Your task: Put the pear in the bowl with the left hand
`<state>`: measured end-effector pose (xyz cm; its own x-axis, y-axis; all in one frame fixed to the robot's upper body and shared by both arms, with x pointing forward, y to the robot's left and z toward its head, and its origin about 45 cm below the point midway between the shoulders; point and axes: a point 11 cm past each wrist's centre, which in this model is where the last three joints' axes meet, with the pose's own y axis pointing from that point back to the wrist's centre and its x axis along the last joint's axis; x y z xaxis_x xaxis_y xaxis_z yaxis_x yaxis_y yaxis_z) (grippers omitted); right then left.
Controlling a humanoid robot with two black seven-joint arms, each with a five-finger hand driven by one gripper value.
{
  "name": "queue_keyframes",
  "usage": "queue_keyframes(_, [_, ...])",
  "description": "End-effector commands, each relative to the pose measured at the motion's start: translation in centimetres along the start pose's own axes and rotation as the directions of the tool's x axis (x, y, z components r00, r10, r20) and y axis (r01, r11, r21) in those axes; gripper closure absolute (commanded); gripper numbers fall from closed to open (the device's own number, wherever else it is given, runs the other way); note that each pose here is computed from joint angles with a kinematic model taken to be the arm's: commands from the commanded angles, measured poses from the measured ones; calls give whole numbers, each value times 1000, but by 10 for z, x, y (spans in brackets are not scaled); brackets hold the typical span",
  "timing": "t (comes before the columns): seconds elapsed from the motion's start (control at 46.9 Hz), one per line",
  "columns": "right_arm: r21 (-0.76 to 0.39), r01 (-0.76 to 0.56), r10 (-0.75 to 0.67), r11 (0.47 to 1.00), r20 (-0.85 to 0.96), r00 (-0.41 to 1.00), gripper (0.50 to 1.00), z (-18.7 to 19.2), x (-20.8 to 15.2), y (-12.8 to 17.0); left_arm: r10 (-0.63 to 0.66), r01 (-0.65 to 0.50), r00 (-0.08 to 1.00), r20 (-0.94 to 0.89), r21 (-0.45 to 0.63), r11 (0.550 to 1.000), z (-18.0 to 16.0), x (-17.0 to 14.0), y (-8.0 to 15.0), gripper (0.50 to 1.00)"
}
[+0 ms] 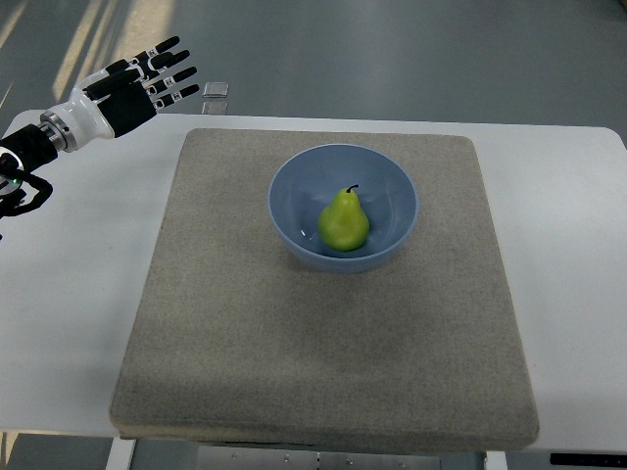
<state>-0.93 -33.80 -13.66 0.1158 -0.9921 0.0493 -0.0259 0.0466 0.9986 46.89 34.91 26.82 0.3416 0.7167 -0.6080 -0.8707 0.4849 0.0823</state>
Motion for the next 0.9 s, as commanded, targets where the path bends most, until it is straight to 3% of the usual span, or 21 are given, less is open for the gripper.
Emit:
queue_keyframes(0.0, [0, 0, 0, 1000, -2, 1000, 576, 0, 0, 0, 8, -6, 996, -87, 19, 1000, -9, 8, 8, 504])
queue_keyframes(0.875, [2, 10, -10, 1000, 3, 1000, 574, -1, -1, 0, 26, -21, 985, -170, 33, 999, -27, 22, 22, 504])
